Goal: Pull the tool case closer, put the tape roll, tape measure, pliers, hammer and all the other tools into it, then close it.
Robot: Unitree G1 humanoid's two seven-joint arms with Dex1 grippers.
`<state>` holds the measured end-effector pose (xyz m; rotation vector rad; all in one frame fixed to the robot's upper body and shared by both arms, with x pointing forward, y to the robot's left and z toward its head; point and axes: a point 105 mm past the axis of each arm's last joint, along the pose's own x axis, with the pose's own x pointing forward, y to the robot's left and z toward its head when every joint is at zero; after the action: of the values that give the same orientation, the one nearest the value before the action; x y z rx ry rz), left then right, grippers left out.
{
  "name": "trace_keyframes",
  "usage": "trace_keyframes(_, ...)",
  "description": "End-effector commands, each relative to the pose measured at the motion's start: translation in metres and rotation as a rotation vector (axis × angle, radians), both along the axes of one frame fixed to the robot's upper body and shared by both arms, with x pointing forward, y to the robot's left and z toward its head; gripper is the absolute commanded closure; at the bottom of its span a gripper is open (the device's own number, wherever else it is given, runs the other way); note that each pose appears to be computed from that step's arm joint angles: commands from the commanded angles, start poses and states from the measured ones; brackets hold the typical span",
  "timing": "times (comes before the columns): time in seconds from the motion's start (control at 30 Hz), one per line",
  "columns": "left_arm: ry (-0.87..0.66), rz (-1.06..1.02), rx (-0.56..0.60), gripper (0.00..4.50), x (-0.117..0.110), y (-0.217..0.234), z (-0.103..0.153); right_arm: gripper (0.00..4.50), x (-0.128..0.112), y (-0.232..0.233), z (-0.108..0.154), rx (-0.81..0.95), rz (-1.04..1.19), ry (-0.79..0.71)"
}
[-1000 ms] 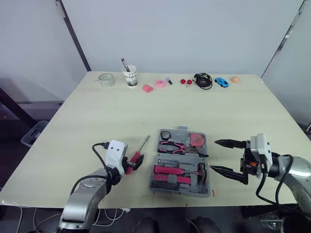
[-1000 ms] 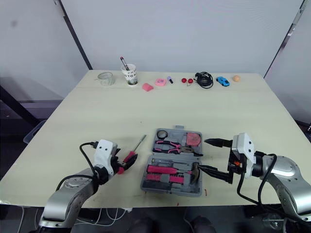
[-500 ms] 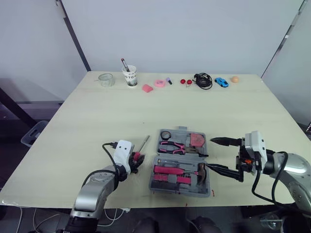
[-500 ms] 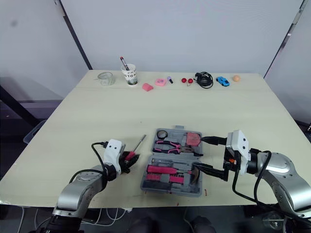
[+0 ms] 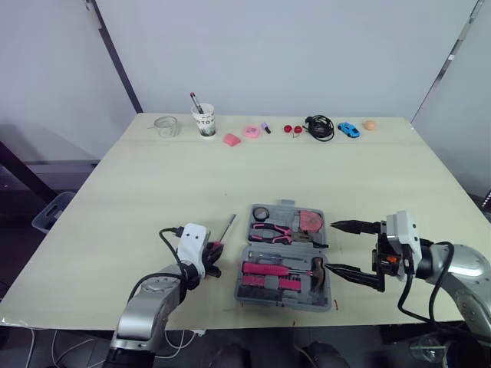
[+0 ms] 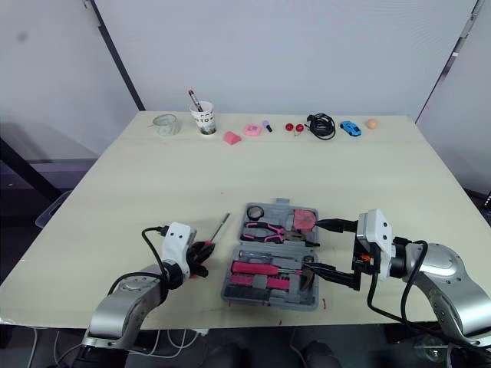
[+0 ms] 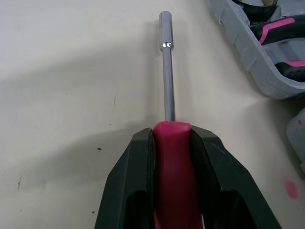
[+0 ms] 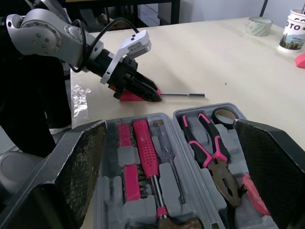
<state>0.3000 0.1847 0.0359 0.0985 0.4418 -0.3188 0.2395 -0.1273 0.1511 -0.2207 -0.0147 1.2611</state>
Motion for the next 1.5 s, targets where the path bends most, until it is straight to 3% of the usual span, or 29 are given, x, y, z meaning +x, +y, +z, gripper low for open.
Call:
trace_keyframes(0.03,-0.04,-0.015,0.029,3.87,-0.001,0.004,0.009,0.0,-0.001,0.004,0.009,0.012,0.021,-0.038)
trace_keyframes(0.27,-0.083,-0.148,0.106,3.88,-0.011,0.02,0.033,0.0,-0.001,0.005,0.006,0.028,0.02,-0.036)
trace_keyframes(0.5,-0.136,-0.342,0.109,3.88,-0.023,0.03,0.061,0.0,0.001,0.005,0.004,0.037,0.022,-0.042)
trace_keyframes(0.67,-0.157,-0.499,0.2,3.88,-0.026,0.037,0.08,0.0,0.002,0.003,0.001,0.039,0.019,-0.046)
trace_keyframes(0.83,-0.116,-0.759,0.154,3.88,-0.036,0.02,0.099,0.0,0.003,0.001,0.0,0.036,0.015,-0.049)
trace_keyframes(1.03,-0.042,-0.95,0.199,3.88,-0.043,0.006,0.097,0.0,0.002,-0.005,-0.004,0.022,0.007,-0.051)
trace_keyframes(1.23,0.038,-1.185,0.211,3.88,-0.051,-0.036,0.094,0.0,-0.009,-0.016,-0.01,-0.012,-0.003,-0.03)
trace_keyframes(1.5,0.151,-1.274,0.272,3.88,-0.054,-0.071,0.074,0.0,-0.018,-0.031,-0.02,-0.079,0.005,0.016)
